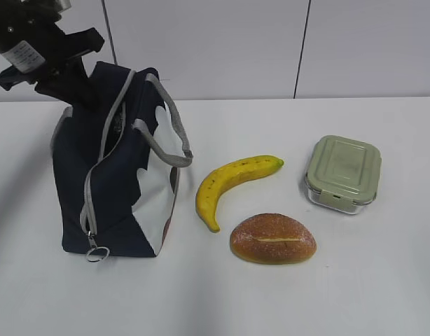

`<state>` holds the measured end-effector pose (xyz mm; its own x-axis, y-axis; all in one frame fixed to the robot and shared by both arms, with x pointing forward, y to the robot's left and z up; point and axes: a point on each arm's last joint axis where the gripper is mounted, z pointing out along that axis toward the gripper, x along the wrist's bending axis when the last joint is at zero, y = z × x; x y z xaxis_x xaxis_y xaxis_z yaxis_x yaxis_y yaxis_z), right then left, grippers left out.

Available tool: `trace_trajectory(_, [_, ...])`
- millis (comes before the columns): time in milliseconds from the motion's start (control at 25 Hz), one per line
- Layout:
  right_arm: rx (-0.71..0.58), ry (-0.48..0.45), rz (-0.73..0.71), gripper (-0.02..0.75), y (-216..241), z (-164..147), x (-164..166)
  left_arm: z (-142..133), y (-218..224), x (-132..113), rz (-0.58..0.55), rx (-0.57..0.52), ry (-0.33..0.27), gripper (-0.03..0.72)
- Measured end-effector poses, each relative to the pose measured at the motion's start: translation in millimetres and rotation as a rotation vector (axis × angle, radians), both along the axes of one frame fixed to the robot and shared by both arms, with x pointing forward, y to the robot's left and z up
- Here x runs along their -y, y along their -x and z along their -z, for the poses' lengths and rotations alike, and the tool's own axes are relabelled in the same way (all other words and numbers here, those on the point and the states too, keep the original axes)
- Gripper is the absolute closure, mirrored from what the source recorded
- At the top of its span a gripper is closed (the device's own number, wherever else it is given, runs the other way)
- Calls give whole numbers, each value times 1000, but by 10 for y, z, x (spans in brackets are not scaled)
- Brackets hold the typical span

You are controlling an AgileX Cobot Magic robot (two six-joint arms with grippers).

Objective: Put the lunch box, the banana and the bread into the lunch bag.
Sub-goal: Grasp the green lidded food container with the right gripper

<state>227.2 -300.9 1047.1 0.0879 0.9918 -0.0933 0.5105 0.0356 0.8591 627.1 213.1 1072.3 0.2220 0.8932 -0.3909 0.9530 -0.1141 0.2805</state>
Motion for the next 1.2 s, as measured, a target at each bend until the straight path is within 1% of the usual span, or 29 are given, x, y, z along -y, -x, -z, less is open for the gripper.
trace_trajectory(480, [0, 0, 0, 240, 0, 0, 0, -36, 6, 71, -9, -12, 92, 691])
trace_trajectory(880, [0, -2, -1, 240, 0, 0, -2, -39, 6, 75, -10, -13, 97, 691])
trace_trajectory(1040, [5, -23, -16, 240, 0, -7, -23, -38, 8, 75, -9, -15, 97, 691])
trace_trajectory(1200, [45, -30, -25, 240, -108, -130, -25, -38, 9, 75, -8, -16, 97, 691])
